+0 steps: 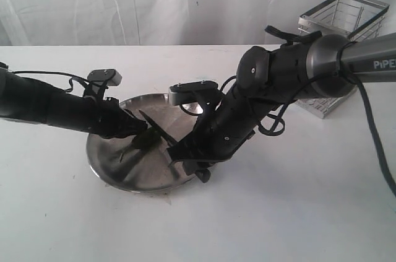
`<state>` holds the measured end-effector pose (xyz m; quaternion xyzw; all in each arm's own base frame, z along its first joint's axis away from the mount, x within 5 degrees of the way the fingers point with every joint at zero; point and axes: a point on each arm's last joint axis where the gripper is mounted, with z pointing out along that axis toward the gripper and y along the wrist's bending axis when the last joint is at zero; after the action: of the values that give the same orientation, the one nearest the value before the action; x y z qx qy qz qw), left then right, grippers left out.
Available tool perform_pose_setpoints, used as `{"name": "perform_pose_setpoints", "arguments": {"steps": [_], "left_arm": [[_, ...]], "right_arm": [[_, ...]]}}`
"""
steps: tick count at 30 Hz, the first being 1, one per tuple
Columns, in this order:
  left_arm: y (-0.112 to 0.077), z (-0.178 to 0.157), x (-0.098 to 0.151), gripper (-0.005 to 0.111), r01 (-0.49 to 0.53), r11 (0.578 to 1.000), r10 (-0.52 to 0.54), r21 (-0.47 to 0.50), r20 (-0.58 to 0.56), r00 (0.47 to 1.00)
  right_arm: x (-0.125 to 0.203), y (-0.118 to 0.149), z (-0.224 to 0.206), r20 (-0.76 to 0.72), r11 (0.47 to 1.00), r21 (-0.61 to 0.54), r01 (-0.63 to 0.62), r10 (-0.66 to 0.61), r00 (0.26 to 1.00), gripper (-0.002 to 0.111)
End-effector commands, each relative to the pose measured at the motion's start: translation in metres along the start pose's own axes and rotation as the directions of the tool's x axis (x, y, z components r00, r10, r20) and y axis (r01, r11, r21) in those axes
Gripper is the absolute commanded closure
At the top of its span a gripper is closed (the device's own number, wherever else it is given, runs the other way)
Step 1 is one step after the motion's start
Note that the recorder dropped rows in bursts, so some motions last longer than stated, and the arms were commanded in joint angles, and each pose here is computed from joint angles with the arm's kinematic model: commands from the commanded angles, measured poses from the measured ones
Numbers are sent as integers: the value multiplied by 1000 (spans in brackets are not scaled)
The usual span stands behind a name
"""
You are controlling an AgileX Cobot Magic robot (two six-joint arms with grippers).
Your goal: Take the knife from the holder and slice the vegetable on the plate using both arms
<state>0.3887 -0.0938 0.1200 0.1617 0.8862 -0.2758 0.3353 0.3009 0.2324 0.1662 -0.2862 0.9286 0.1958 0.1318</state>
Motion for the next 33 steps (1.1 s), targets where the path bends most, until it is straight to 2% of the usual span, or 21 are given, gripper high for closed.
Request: {"name": "perform_pose_setpoints", "arguments": {"steps": [1,7,10,17,20,25,33], "left_arm": [[-12,-21,-21,107,-37,999,36,10,69,997],[-36,-59,-52,107,0,1000,-4,23,178,984],[-43,-63,-55,107,-13,998,0,68,189,982],[-30,-41,-40,107,52,996,-62,71,137,989],[-24,-33,-38,107,98,992,-110,79,166,980],[-27,-32,-40,107,12,993,-37,119,209,977],[-29,-32,-40,107,9,991,-38,133,212,977]], "right_arm": [[1,1,0,-9,1000,-3,0,0,1000,108],[4,2,0,-40,1000,-15,0,0,999,108],[4,2,0,-41,1000,-16,0,0,999,108],[4,2,0,-40,1000,-16,-2,1,999,108],[4,2,0,-38,1000,-16,-2,1,999,108],[0,0,0,6,1000,6,4,-4,1000,108],[-2,0,0,22,1000,10,-1,1,1000,108]]}}
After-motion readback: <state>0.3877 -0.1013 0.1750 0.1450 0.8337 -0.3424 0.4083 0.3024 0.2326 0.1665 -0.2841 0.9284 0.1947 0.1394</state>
